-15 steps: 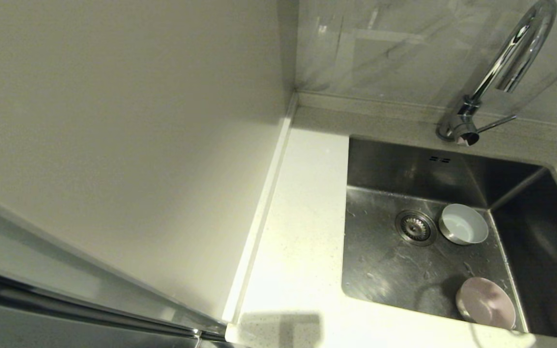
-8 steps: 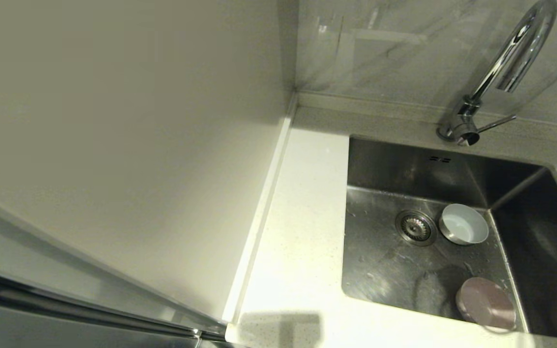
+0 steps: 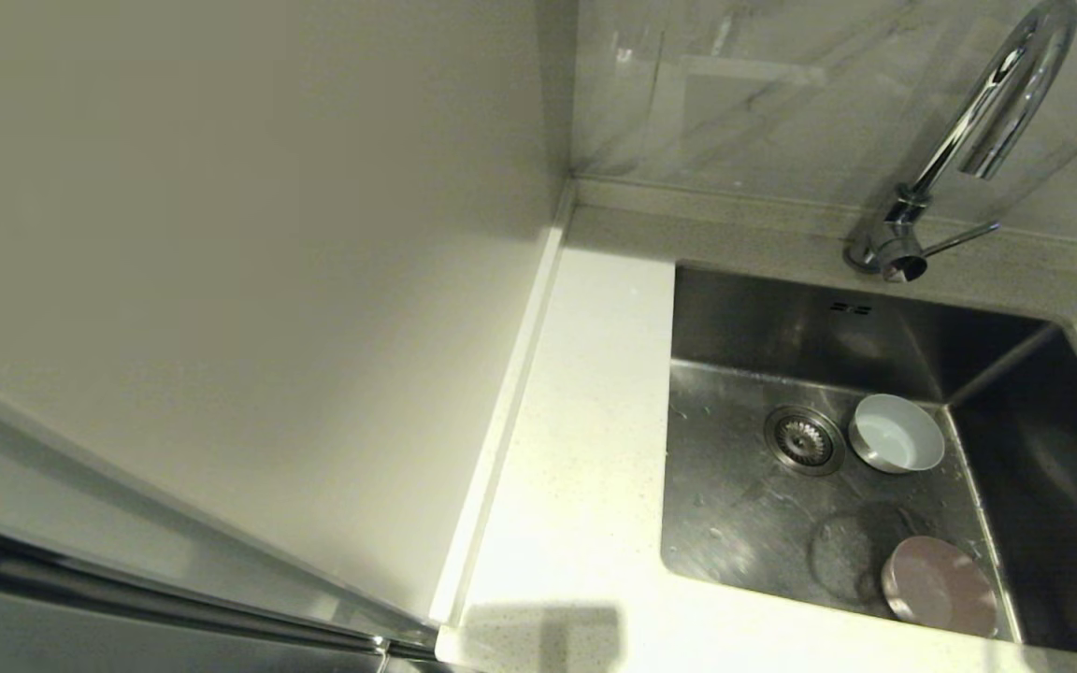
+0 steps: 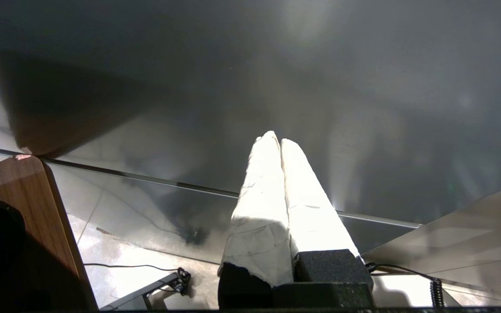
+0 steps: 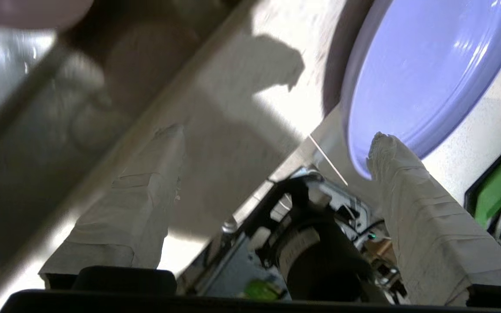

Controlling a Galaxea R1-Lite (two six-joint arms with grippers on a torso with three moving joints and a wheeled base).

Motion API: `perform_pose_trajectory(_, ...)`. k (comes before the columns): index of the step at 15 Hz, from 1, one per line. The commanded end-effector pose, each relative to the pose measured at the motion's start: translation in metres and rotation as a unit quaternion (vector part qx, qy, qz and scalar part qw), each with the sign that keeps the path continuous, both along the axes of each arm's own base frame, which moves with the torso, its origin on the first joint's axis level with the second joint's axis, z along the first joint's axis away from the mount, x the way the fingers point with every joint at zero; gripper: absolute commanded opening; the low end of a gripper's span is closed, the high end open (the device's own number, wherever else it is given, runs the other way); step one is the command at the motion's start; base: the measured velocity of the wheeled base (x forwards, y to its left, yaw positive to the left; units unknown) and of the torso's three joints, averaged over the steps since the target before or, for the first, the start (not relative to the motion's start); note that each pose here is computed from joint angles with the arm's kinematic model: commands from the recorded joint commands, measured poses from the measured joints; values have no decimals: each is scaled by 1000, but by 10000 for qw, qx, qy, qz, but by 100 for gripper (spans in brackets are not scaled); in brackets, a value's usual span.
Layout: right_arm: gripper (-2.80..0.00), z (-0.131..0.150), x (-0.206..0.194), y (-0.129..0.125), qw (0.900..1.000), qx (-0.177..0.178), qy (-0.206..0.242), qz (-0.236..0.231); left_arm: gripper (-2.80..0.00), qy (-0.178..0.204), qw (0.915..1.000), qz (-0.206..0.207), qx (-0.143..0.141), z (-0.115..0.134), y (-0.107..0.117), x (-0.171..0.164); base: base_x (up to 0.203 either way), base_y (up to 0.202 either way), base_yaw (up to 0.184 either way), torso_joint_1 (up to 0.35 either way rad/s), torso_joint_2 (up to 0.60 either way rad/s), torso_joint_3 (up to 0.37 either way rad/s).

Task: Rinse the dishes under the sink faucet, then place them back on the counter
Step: Put a plate into the sink

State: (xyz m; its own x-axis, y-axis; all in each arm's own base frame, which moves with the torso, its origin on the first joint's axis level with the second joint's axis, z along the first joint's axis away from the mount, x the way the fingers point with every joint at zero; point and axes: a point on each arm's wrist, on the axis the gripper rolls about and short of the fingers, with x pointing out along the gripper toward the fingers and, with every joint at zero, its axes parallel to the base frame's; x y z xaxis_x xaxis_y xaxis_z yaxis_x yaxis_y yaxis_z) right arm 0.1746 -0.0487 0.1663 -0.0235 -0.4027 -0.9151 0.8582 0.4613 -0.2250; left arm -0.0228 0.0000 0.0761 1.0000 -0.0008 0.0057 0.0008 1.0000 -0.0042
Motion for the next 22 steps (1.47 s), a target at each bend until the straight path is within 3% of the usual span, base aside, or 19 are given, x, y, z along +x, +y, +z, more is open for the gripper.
perform_pose_trajectory(1,0,2,-2,-12,9999,-61,82,-92,-280,7,10000,3,-2,-1,0,0,0,0,0,0,0,0)
perform_pose_trajectory(4,0,6,-12,-39,9993,64,368,64,-280,13,10000,2,-2,-1,0,0,0,0,0,0,0,0)
perform_pose_trajectory(7,0,4,-18,-57,9989,199,385,-177,-280,2,10000,4,-2,0,0,0,0,0,0,0,0,0)
perform_pose_trajectory(10,0,-13,-11,-69,9990,222,248,-309,-280,12,10000,4,-2,-1,0,0,0,0,0,0,0,0)
perform_pose_trajectory(16,0,-27,1,-87,9956,748,-354,-434,-280,6,10000,0,-2,-1,0,0,0,0,0,0,0,0)
perform_pose_trajectory(22,0,-24,-19,-112,9952,668,-341,-626,-280,11,10000,-1,-2,-1,0,0,0,0,0,0,0,0)
